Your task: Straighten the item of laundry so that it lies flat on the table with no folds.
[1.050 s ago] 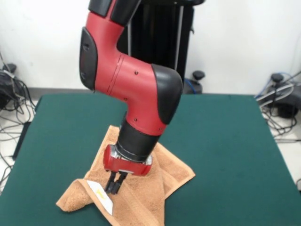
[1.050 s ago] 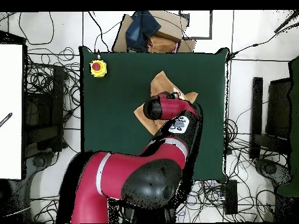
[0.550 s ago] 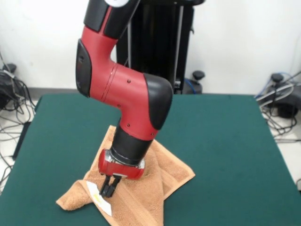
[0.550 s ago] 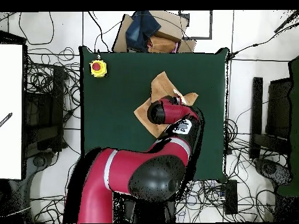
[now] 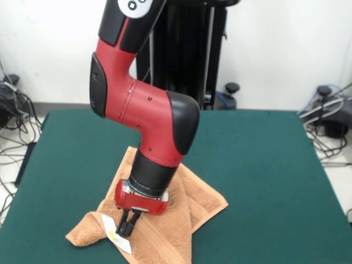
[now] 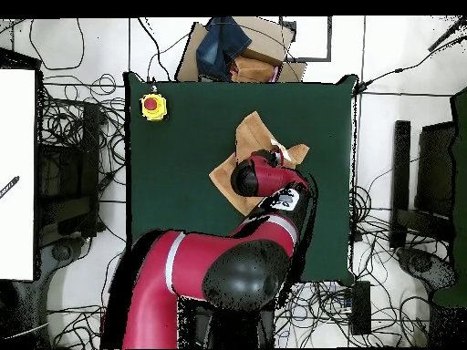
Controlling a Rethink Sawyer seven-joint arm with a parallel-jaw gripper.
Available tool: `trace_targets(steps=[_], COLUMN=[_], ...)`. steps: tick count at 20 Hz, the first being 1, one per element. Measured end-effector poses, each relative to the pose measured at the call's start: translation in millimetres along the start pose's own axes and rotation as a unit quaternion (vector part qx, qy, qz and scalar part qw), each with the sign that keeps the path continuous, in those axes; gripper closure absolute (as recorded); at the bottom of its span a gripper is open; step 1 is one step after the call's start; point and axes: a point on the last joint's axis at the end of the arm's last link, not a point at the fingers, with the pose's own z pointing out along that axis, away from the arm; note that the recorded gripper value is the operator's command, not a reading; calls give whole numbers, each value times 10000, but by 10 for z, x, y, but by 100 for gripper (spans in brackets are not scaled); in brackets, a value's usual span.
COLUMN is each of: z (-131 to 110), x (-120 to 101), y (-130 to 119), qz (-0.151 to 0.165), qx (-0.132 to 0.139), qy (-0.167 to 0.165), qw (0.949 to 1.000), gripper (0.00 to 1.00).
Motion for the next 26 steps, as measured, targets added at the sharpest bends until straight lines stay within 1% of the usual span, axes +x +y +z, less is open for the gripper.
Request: trace_targets(steps=[2, 5, 8, 9, 11, 14, 17, 18, 22, 24, 26], z=[-6, -95, -245, -379, -432, -617, -785, -876, -1105, -1350, -1463], x=[-7, -36, -88, -133, -151, -248, -339, -380, -435, -478, -493], y=[-11, -82, -216, -361, -419, -600, -687, -710, -699, -603, -550], qz=[5, 57, 176, 278, 315, 439, 497, 519, 516, 467, 445], qx=[4, 21, 43, 78, 93, 144, 163, 170, 195, 166, 143], qy=[-4, 2, 14, 30, 35, 6, -13, 2, 161, 389, 500], qw=[10000, 10000, 9998, 9996, 9995, 9989, 9986, 9985, 9983, 9980, 9977], gripper=[100, 100, 100, 100, 100, 100, 100, 100, 100, 100, 100])
